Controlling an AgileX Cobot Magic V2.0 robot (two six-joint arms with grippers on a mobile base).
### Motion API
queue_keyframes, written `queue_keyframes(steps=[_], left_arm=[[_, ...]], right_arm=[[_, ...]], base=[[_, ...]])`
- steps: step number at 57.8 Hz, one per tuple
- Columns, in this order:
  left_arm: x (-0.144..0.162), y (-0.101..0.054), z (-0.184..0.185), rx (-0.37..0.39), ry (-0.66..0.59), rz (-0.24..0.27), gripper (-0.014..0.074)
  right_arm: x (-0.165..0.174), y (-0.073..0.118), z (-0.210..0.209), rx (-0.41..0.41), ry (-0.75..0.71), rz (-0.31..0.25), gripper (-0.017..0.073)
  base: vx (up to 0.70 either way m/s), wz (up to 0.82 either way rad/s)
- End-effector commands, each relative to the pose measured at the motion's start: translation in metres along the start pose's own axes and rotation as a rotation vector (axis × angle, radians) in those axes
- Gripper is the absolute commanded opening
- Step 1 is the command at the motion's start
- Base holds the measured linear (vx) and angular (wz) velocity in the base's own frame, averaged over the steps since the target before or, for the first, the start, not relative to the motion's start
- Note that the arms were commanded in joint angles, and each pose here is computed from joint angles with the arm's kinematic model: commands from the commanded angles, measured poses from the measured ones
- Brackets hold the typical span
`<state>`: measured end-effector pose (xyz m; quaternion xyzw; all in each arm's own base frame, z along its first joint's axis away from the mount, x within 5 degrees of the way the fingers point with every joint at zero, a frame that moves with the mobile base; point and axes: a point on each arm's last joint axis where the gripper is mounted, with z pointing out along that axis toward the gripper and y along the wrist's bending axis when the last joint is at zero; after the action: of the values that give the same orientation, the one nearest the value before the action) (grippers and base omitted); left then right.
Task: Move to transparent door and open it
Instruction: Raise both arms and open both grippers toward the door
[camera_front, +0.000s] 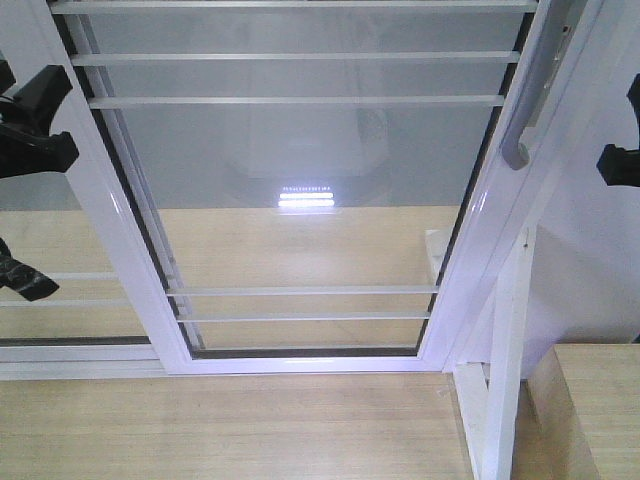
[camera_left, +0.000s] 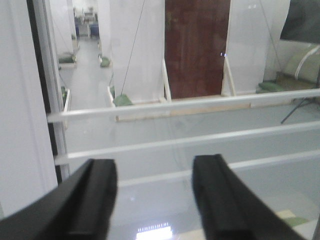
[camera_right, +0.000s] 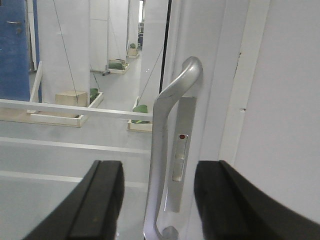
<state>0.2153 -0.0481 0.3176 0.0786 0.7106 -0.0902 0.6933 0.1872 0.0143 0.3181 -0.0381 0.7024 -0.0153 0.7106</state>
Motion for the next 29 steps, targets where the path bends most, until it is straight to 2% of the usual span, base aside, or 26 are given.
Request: queue_keyframes(steps=[1, 15, 29], left_arm=[[-0.022, -0.001, -0.001, 0.009, -0.12, -0.005, 0.0581], [-0.027, -0.002, -0.002, 0.016, -0.176, -0.006, 0.0587], [-0.027, -0.002, -0.002, 0.016, -0.175, -0.006, 0.0587]], right_arm=[[-0.021, -0.004, 0.0, 0.034, -0.116, 0.016, 0.0479], [-0.008, -0.005, 0.021, 0.074, -0.05, 0.114, 0.048], [0.002, -0.004, 0.068, 0.109, -0.027, 0.088, 0.048]], base=[[0.0, 0.0], [0.0, 0.0], [0.0, 0.0]])
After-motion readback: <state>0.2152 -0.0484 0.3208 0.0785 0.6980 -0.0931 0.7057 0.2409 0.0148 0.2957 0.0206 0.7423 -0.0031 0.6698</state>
